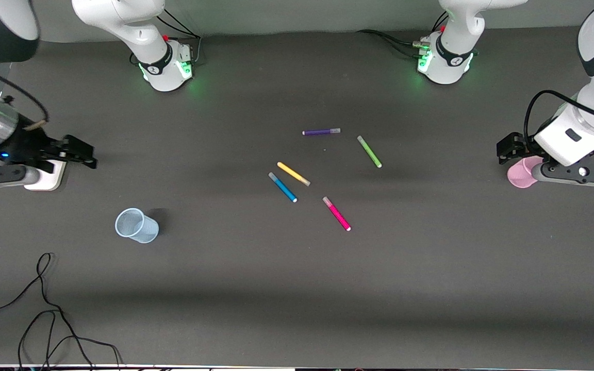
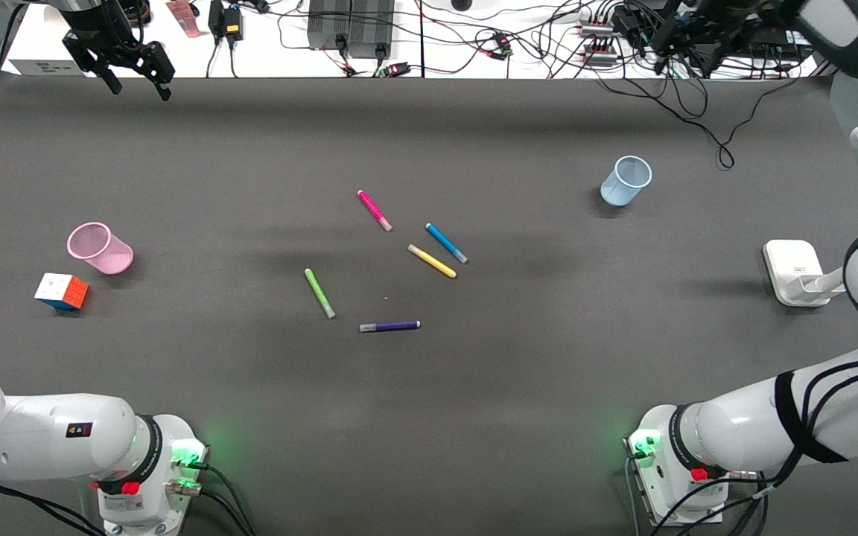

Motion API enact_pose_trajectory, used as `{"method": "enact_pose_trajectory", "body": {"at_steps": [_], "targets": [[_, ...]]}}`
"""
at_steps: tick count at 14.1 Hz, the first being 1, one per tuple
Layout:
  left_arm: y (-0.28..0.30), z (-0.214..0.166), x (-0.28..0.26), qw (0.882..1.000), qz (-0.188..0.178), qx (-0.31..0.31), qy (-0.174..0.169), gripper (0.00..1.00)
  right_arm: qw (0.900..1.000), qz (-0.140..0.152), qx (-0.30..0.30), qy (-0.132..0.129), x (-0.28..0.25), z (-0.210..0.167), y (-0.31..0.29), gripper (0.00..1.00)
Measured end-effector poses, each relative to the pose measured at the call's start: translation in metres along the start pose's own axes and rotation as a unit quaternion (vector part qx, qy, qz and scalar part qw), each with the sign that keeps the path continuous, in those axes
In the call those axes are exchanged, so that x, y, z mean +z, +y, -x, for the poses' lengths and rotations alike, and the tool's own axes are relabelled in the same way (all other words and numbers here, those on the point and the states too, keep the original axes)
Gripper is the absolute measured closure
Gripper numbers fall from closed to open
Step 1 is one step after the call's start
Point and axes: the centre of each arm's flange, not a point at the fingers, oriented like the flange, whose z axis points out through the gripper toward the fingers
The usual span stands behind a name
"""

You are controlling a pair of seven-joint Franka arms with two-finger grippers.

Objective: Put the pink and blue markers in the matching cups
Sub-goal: 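Raise both grippers from rest and start toward the markers, then move the right gripper over the blue marker while the left gripper reaches pink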

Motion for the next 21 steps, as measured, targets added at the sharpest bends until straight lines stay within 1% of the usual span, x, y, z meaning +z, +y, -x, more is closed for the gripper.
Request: {"method": "enact_pose_trajectory", "body": {"at_steps": [3,5,7,9,11,13,15,18,19,21], "targets": [[0.0,0.0,0.0,1.0,0.001,-0.002,0.0,0.07,1.0,0.001,0.018,0.003,0.017,-0.008,-0.043,0.0],[0.003,0.0,0.0,1.0,0.013,-0.021,0.0,0.07,0.999,0.001,0.044,0.006,0.028,-0.01,-0.08,0.0],[0.009,0.0,0.0,0.999,0.021,-0.036,0.0,0.06,0.997,0.0,0.074,0.01,0.039,-0.008,-0.123,0.0],[0.016,0.0,0.0,0.999,0.022,-0.038,0.0,0.06,0.995,-0.001,0.098,0.012,0.049,-0.004,-0.16,0.0],[0.023,-0.001,-0.001,0.999,0.024,-0.048,0.003,0.06,0.994,-0.002,0.11,0.013,0.06,0.002,-0.191,0.0],[0.044,-0.003,-0.002,0.997,0.027,-0.068,0.011,0.05,0.995,0.001,0.101,0.01,0.068,0.008,-0.214,0.0],[0.079,-0.005,0.001,0.995,0.03,-0.094,0.02,0.05,0.997,0.003,0.083,0.007,0.073,0.017,-0.236,0.0],[0.131,-0.016,0.021,0.991,0.039,-0.123,0.032,0.05,0.999,0.005,0.051,0.003,0.079,0.034,-0.272,0.0],[0.147,-0.021,0.035,0.99,0.041,-0.129,0.031,0.05,0.999,0.007,0.041,0.002,0.082,0.037,-0.279,0.0],[0.175,-0.034,0.074,0.99,0.044,-0.135,0.015,0.06,1.0,0.008,0.003,0.0,0.085,0.04,-0.285,0.0]]}}
